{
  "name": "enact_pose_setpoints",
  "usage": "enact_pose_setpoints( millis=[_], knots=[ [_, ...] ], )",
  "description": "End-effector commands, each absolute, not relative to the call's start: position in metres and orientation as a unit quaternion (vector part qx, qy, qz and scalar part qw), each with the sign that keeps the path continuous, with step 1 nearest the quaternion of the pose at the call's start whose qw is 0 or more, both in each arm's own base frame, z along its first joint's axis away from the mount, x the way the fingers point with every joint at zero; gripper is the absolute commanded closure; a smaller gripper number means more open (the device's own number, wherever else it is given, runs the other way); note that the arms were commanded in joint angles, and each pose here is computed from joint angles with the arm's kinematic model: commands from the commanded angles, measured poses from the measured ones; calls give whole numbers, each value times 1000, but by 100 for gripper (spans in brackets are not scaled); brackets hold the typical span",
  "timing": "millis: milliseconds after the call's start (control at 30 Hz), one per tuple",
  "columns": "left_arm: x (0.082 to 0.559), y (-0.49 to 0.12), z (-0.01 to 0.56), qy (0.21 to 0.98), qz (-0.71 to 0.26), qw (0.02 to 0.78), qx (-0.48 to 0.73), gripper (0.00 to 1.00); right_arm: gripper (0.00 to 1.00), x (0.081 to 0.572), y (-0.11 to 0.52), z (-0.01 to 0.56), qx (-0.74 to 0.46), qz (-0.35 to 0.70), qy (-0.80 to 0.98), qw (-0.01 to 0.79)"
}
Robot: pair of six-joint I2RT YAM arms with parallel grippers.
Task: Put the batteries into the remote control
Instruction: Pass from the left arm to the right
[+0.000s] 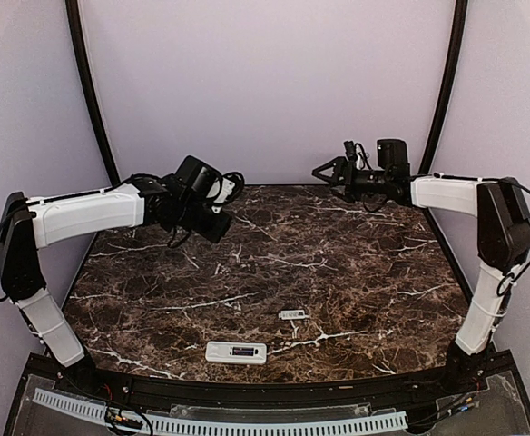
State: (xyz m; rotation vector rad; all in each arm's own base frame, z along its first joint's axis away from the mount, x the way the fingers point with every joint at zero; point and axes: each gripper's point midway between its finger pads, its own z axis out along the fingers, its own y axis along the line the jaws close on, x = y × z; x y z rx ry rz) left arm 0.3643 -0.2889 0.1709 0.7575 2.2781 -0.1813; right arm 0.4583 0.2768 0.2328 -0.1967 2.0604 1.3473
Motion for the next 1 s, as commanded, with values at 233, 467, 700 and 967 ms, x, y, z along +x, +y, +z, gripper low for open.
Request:
enact_pose_setpoints(
  millis=[233, 467, 700, 967],
  knots=[
    [367, -285, 158, 892, -87, 333, 292, 100, 12, 418, 303, 185, -84, 510, 839, 174],
    [367, -270, 138, 895, -70, 322, 301, 100, 15, 412, 324, 156, -87, 500, 854, 117],
    [363, -255, 133, 894, -62, 322, 306, 100, 17, 410, 339, 146, -95, 491, 860, 99],
    [366, -259, 153, 901, -105, 340, 249, 100, 21, 405, 353, 164, -131, 497, 849, 126]
  ],
)
